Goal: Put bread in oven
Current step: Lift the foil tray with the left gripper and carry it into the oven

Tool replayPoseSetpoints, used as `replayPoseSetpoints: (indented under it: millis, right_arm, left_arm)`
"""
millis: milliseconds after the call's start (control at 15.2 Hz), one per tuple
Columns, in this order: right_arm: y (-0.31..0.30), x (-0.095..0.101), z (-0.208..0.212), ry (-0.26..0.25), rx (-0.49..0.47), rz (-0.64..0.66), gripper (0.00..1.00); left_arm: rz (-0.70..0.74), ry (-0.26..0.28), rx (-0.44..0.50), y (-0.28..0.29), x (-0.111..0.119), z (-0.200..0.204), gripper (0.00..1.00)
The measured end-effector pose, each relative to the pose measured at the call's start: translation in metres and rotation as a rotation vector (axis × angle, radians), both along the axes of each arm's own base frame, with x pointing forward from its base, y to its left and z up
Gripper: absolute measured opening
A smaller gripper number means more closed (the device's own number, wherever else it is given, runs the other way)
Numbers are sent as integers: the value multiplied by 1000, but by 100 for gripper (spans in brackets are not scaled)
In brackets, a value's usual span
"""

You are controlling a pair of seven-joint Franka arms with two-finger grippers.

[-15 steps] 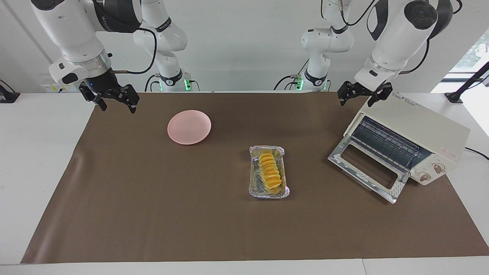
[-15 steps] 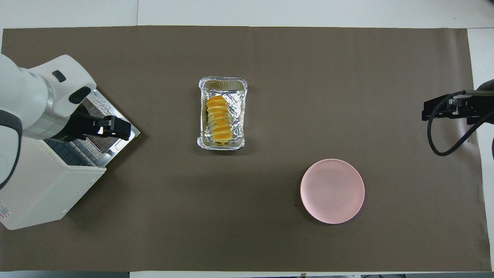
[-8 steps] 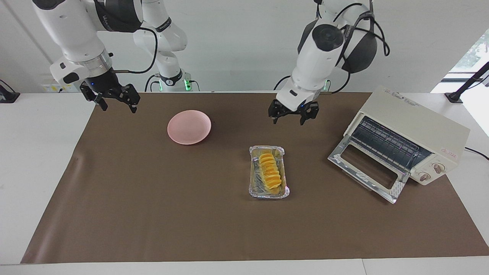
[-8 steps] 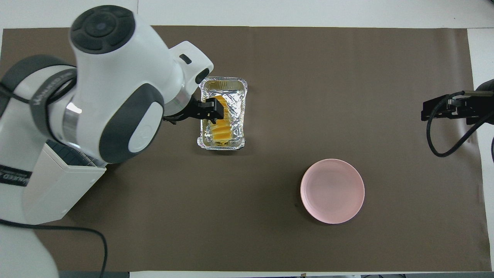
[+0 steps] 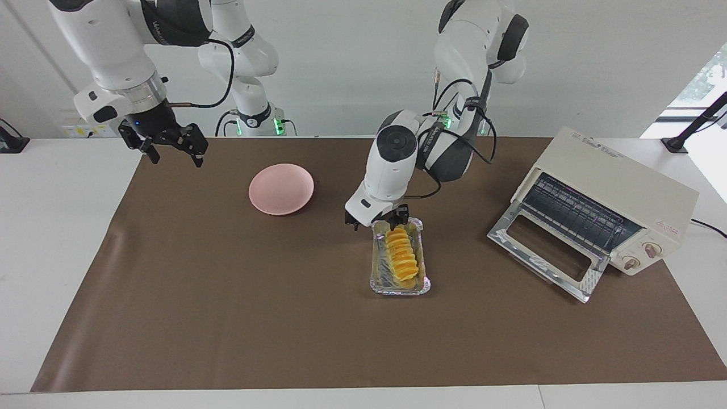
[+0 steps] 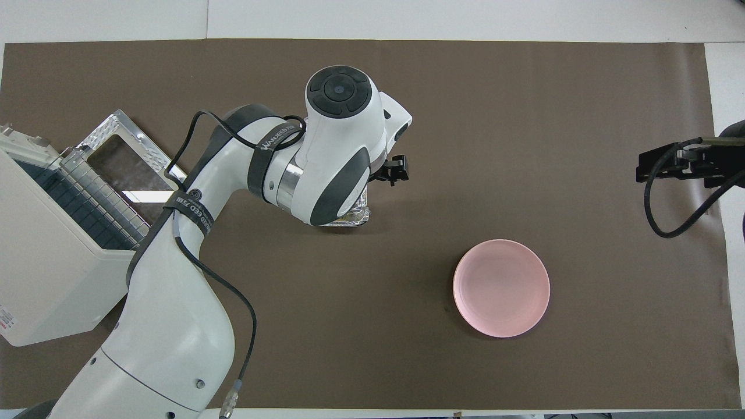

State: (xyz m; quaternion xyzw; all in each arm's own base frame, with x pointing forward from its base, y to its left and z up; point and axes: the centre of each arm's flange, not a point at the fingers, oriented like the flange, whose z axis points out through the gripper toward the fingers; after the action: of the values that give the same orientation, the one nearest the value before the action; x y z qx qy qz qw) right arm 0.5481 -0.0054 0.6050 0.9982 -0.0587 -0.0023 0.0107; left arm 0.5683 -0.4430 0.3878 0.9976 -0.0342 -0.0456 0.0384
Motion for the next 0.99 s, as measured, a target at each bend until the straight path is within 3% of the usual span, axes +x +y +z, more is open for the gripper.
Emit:
replayPoseSetpoints:
  millis: [263,394,525,657,985]
  right_arm:
    - [0,0,0,0,0,0,100]
    - [0,0,0,0,0,0,100]
    - [0,0,0,0,0,0,100]
    - [0,0,0,0,0,0,100]
    - [0,0,0,0,0,0,100]
  left_arm:
    - [14,6,10,0,5,-20,96]
    - [19,5,11,1,6,-23,76]
    - [26,6,12,1,6,-25,70]
    - [42,9,15,0,6,-30,57]
    - [49,26,29,-2,5,-55,56]
